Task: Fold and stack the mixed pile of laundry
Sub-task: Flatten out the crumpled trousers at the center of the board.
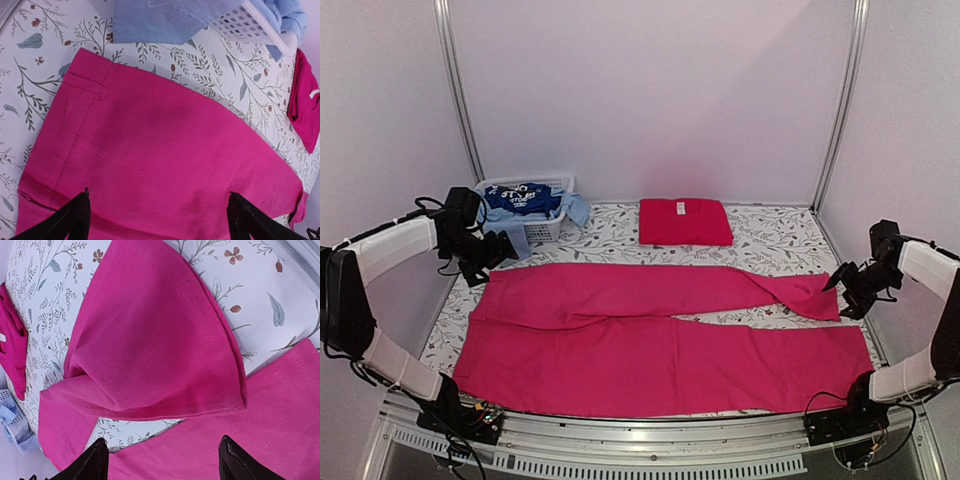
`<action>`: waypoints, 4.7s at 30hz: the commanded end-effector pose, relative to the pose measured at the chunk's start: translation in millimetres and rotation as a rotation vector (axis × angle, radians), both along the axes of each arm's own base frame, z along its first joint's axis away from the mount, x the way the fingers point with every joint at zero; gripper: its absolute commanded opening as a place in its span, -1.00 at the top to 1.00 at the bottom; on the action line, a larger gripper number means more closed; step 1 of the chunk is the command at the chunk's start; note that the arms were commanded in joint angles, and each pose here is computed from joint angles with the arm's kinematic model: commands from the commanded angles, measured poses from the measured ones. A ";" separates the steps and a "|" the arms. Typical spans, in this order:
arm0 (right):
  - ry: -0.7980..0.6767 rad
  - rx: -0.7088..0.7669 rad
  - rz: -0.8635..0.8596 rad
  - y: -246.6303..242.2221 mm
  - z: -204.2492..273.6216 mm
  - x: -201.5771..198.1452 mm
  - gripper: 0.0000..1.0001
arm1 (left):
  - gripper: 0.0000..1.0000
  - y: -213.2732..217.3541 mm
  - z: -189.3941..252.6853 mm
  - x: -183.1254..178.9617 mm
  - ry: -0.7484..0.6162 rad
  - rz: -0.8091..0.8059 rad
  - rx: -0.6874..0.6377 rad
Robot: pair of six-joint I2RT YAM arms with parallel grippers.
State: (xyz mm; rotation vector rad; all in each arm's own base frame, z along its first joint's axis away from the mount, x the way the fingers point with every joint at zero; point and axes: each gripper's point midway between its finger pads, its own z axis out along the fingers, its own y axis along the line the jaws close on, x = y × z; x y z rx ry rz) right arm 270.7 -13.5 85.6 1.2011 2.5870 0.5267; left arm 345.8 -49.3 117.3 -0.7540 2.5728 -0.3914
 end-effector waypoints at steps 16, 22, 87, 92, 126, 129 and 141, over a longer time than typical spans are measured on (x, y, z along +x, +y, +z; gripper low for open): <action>0.093 0.087 -0.250 -13.8 -46.3 -2.2 0.08 | -0.89 -5.8 19.5 39.7 -0.069 -0.037 0.018; 0.084 0.082 -0.281 -17.6 -44.1 0.9 0.37 | -0.90 -4.4 22.8 47.9 -0.081 -0.049 0.036; 0.005 0.039 -0.408 -41.3 -50.7 16.3 1.00 | -0.91 -2.9 39.5 74.4 -0.126 -0.093 0.051; -0.055 0.074 -0.389 -34.2 -11.9 16.7 1.00 | -0.92 0.8 38.6 73.7 -0.118 -0.083 0.071; -0.367 -0.099 -0.560 -113.5 90.8 141.9 0.33 | -0.96 14.7 21.9 63.0 -0.089 -0.051 0.077; -0.330 -0.092 -0.383 -107.0 73.2 175.7 -0.43 | -0.98 2.8 28.8 65.1 -0.134 -0.127 0.062; -0.279 -0.036 0.198 -3.5 65.9 104.2 -0.44 | -0.86 -149.5 -5.6 58.8 -0.142 -0.677 0.105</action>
